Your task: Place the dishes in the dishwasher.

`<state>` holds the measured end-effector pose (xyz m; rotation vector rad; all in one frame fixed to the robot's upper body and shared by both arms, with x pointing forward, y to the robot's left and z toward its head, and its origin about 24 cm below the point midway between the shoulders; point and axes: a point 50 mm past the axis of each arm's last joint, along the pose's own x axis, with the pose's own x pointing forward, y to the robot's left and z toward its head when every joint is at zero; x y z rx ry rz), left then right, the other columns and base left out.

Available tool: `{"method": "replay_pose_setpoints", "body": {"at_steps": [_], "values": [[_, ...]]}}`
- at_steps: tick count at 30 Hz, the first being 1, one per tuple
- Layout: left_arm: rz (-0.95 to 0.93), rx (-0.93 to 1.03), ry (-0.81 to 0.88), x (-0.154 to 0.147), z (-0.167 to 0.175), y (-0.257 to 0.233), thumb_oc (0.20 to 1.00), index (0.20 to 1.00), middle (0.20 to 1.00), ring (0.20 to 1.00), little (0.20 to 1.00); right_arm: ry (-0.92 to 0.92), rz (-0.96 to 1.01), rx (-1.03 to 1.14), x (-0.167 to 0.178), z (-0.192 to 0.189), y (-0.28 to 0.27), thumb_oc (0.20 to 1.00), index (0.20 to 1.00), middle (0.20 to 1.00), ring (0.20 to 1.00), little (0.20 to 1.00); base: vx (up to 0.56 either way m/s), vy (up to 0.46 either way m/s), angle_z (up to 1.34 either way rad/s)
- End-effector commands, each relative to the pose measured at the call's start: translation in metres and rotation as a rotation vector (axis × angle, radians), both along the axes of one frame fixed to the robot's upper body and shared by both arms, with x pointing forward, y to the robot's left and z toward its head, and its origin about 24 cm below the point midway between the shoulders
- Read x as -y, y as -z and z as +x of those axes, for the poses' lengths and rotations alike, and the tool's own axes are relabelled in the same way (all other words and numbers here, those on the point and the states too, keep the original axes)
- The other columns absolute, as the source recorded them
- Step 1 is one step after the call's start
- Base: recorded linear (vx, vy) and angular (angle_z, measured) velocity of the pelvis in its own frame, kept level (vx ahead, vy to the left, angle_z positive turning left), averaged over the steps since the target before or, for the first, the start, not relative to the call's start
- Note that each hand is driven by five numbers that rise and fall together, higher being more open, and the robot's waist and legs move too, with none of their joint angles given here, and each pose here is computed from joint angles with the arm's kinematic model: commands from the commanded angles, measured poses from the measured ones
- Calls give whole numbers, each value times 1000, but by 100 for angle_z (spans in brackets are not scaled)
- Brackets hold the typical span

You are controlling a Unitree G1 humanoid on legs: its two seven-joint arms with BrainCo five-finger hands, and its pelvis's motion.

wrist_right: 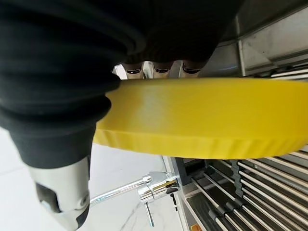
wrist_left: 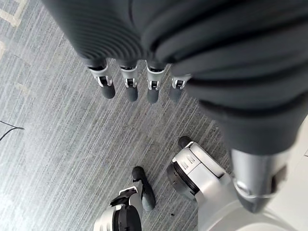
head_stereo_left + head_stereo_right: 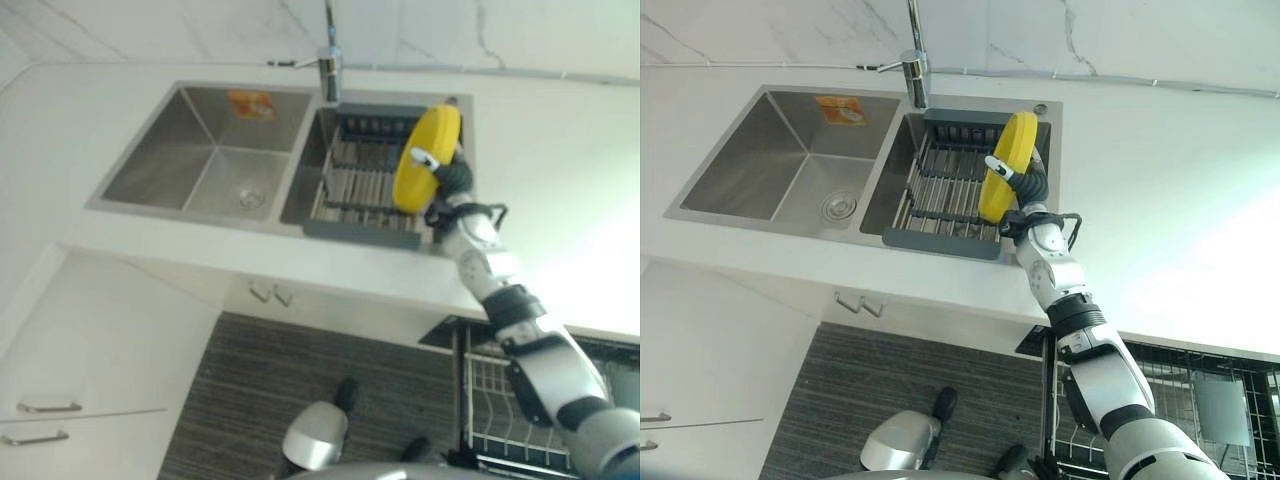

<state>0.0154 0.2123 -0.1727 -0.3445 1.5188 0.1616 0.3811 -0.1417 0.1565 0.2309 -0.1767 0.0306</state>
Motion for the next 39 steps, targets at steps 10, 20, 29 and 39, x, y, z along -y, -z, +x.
{"method": "replay_pose_setpoints", "body": {"at_steps": [10, 20, 29, 39], "values": [[11, -71, 62, -8, -9, -1, 1000, 1000, 1000, 1000, 1000, 132, -140, 77, -2, 10, -31, 200, 200, 200, 200, 200, -1, 3, 0], [3, -57, 59, -4, -6, -1, 1000, 1000, 1000, 1000, 1000, 178, -168, 139, -1, 8, -39, 200, 200, 200, 200, 200, 0, 0, 0], [14, -55, 73, -3, -6, 0, 1000, 1000, 1000, 1000, 1000, 39, 82, 320, -16, -6, -51, 200, 200, 200, 200, 200, -21, -20, -1], [46, -56, 87, -5, -6, 0, 1000, 1000, 1000, 1000, 1000, -53, 243, 573, -29, -39, -83, 200, 200, 200, 200, 200, -47, -83, -19]]}}
